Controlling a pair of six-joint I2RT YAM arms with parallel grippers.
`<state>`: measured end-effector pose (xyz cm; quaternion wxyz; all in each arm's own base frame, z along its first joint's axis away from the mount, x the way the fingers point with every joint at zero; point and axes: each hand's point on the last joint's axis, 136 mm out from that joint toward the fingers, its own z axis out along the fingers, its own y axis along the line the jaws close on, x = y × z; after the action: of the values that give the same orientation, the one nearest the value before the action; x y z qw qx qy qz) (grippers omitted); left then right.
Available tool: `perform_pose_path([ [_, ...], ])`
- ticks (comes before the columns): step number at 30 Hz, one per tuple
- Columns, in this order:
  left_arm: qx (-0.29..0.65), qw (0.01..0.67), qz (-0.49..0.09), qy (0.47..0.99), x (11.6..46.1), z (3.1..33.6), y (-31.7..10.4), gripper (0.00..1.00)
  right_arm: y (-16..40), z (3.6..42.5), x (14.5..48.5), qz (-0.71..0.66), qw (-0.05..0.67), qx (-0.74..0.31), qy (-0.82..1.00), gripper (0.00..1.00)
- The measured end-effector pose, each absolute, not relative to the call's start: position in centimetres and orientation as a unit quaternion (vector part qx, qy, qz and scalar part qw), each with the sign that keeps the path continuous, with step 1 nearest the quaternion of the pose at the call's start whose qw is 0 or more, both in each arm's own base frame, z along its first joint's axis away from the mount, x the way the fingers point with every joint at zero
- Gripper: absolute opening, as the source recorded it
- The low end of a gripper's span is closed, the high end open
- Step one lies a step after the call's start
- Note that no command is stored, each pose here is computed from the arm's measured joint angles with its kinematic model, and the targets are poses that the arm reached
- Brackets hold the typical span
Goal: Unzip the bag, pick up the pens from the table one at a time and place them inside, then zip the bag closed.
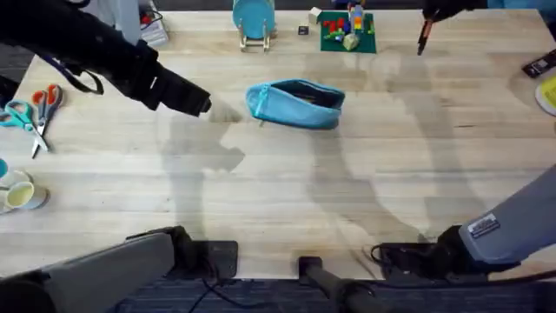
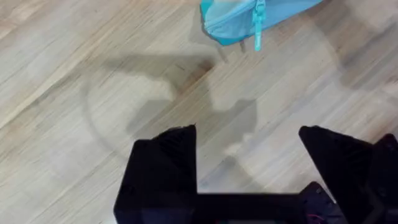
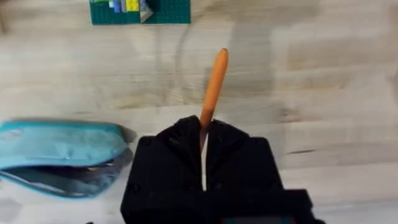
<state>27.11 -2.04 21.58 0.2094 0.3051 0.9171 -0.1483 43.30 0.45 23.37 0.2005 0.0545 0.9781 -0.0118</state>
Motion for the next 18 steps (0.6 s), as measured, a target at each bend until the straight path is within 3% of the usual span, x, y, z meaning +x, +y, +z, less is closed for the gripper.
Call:
perform_pose_path([
  [18,0.305,0.209,-0.148,0.917,27.1,21.6,-2.0,0.995,5.1,23.6,43.1,-0.059,0.197,-0.288,0.936,0.032],
])
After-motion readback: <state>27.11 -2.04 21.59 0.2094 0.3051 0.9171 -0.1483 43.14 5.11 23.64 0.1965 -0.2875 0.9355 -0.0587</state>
